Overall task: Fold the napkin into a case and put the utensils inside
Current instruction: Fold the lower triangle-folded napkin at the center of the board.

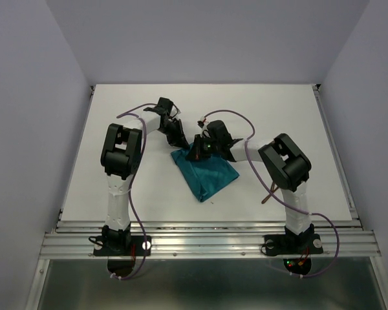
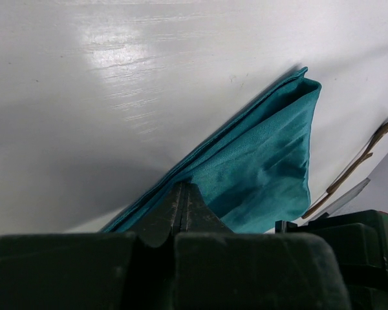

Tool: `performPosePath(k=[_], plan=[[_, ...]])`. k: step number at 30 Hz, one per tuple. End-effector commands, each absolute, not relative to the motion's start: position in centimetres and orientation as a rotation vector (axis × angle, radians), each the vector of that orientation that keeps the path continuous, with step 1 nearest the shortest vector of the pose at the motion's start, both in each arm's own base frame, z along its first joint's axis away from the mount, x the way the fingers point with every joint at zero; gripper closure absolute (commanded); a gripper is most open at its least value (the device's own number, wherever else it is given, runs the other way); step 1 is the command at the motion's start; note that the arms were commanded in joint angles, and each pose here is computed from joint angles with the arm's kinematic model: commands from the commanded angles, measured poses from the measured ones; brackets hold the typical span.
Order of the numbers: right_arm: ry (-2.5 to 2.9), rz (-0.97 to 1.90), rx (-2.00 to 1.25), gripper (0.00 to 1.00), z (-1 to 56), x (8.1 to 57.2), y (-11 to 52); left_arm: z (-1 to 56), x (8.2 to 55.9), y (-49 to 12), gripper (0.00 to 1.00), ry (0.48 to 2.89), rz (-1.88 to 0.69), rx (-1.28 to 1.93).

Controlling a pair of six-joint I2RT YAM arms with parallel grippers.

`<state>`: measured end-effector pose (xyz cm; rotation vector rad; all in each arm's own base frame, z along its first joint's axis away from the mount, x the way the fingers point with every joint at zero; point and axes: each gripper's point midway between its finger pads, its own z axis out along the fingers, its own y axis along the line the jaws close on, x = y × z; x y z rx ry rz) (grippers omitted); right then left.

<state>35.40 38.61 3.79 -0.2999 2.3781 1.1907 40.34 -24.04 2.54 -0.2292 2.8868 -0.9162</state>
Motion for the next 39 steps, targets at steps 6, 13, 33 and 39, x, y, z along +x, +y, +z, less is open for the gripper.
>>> performPosePath(k=[6,13,33,39], plan=[[2.225,1.176,-0.314,0.99,9.2,38.3,38.1,0.2,39.1,-22.6,1.0,2.953,-0.832,-0.214],[2.23,1.156,-0.322,0.99,9.1,38.6,38.1,-0.1,39.2,-22.6,1.0,2.957,-0.831,-0.21],[2.303,0.987,-0.352,0.99,6.4,41.1,36.3,0.7,39.8,-22.5,1.0,2.941,-0.831,-0.175],[2.333,0.935,-0.365,0.99,5.5,41.8,36.2,1.0,39.9,-22.5,1.0,2.938,-0.832,-0.169]])
